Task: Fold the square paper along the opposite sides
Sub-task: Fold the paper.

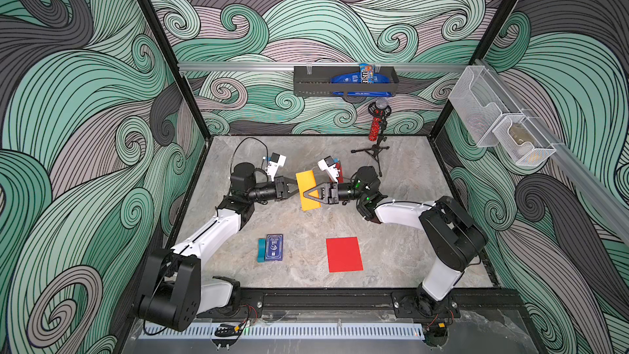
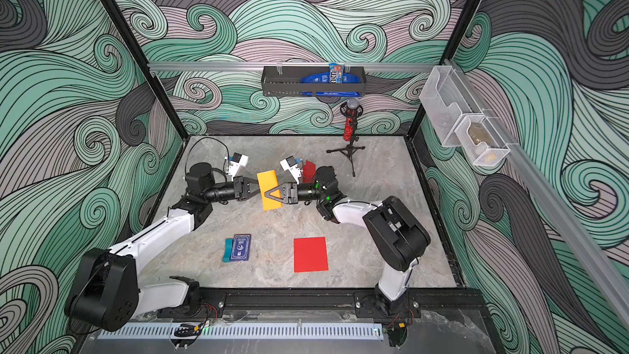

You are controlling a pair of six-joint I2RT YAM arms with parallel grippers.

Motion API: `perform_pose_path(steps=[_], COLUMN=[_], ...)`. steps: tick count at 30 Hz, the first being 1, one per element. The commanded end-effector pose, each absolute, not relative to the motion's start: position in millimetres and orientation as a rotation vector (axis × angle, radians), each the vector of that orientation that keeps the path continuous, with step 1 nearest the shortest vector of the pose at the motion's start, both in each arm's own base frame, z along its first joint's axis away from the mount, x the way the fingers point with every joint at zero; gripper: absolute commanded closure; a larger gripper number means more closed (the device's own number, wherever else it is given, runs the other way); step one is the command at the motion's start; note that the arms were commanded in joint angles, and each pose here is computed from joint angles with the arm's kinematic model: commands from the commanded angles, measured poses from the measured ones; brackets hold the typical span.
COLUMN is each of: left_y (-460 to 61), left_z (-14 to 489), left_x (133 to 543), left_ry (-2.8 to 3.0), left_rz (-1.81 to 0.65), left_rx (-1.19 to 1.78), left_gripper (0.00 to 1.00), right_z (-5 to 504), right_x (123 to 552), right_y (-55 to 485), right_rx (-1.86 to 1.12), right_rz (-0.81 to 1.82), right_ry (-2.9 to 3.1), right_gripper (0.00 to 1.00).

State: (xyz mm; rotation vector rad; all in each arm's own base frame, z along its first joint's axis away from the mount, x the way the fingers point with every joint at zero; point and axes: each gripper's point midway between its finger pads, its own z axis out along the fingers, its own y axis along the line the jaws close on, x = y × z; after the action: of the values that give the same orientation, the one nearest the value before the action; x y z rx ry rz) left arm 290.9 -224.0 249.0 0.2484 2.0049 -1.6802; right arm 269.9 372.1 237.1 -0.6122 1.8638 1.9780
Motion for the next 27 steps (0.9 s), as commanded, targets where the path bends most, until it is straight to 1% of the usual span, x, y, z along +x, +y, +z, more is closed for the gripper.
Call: perform_pose_path(steps=[1,10,14,17,19,23,27], left_y=[-222.5,-221.7,-221.5,-220.9,-220.8,-220.8,-220.7], left_z=[259.3,257.0,256.5,256.8,256.3,257.1,255.9], left_x=[289.2,289.9,289.4,289.5,289.3,289.1,289.2], left_ry=[1.966,1.972,1.974,1.972,1.974,1.973,1.974], left_rz=[-1.663,-1.652,-1.646,-1.642,-1.642,-1.642,-1.64], left_rx=[0.288,0.281,0.282,0.282,0.28,0.282,0.28], left_gripper=[1.0,1.0,1.0,1.0,1.0,1.0,1.0], right_z=[248.4,248.9,249.5,248.8,249.3,248.8,249.4], right_x=[269.9,269.1,269.3,268.7,269.4,269.3,269.9], right_y=[376.7,376.7,376.7,377.1,376.9,377.0,377.3], right_rx=[-0.651,-0.649,-0.649,-0.65,-0.648,-0.648,-0.647], right_rz=[1.991,2.001,2.002,2.003,2.002,2.004,2.005], right_ry=[1.812,1.81,1.808,1.809,1.807,1.811,1.809], right_gripper=[0.87,0.86,0.84,0.84,0.84,0.88,0.9])
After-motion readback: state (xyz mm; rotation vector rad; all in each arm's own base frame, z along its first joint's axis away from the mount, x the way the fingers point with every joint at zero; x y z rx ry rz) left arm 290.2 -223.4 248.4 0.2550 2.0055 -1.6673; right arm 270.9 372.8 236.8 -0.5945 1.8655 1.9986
